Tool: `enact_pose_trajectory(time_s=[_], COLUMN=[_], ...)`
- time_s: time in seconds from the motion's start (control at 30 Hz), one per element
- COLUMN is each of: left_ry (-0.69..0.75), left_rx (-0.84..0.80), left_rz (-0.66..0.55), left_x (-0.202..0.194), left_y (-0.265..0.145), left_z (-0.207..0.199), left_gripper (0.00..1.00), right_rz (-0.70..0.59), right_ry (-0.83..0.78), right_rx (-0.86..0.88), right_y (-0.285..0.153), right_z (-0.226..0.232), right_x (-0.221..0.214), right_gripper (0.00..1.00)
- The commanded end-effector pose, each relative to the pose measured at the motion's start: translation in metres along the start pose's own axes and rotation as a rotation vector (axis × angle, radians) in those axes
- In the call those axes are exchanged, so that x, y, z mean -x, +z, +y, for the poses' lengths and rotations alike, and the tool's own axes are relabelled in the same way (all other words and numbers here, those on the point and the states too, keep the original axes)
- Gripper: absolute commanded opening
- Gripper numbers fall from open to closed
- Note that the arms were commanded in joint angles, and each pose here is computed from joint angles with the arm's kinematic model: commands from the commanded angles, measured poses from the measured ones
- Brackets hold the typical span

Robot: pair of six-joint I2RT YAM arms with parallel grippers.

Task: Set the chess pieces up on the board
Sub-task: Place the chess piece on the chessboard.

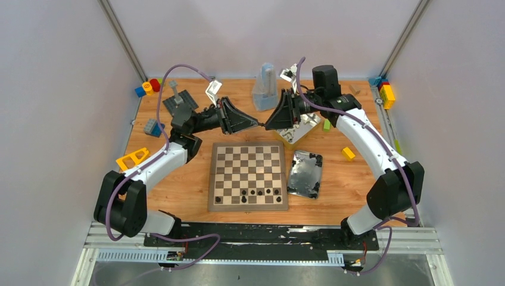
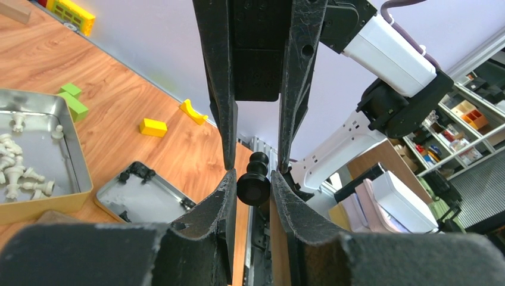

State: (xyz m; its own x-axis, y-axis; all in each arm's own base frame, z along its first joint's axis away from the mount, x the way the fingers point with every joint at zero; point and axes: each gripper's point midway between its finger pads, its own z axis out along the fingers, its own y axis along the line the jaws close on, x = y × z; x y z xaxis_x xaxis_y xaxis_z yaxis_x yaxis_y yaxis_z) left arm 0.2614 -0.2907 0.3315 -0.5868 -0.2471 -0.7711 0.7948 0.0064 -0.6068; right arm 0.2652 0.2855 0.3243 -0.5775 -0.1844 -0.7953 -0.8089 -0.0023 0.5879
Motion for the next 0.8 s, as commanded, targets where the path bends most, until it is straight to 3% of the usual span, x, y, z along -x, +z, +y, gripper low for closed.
enact_pose_trajectory(time_s=[0.0,0.23,0.77], left_ry=[0.069,0.075,0.077], left_rx=[-0.023,-0.014,0.004], left_rz=[-0.038,-0.037,-0.003], left_x=[0.008,0.005,-0.005], left_y=[0.000,-0.001,0.002], left_z=[-0.010,-0.005,0.000], left_gripper=[0.09,0.10,0.14], right_rz=[-0.013,-0.011,-0.014], right_ry=[-0.066,-0.060,-0.064], right_rx=[0.048,0.058,0.053], right_y=[0.000,0.001,0.001], right_z=[0.017,0.018,0.018], right_x=[0.011,0.011,0.014], right_gripper=[0.38,0.29,0.21])
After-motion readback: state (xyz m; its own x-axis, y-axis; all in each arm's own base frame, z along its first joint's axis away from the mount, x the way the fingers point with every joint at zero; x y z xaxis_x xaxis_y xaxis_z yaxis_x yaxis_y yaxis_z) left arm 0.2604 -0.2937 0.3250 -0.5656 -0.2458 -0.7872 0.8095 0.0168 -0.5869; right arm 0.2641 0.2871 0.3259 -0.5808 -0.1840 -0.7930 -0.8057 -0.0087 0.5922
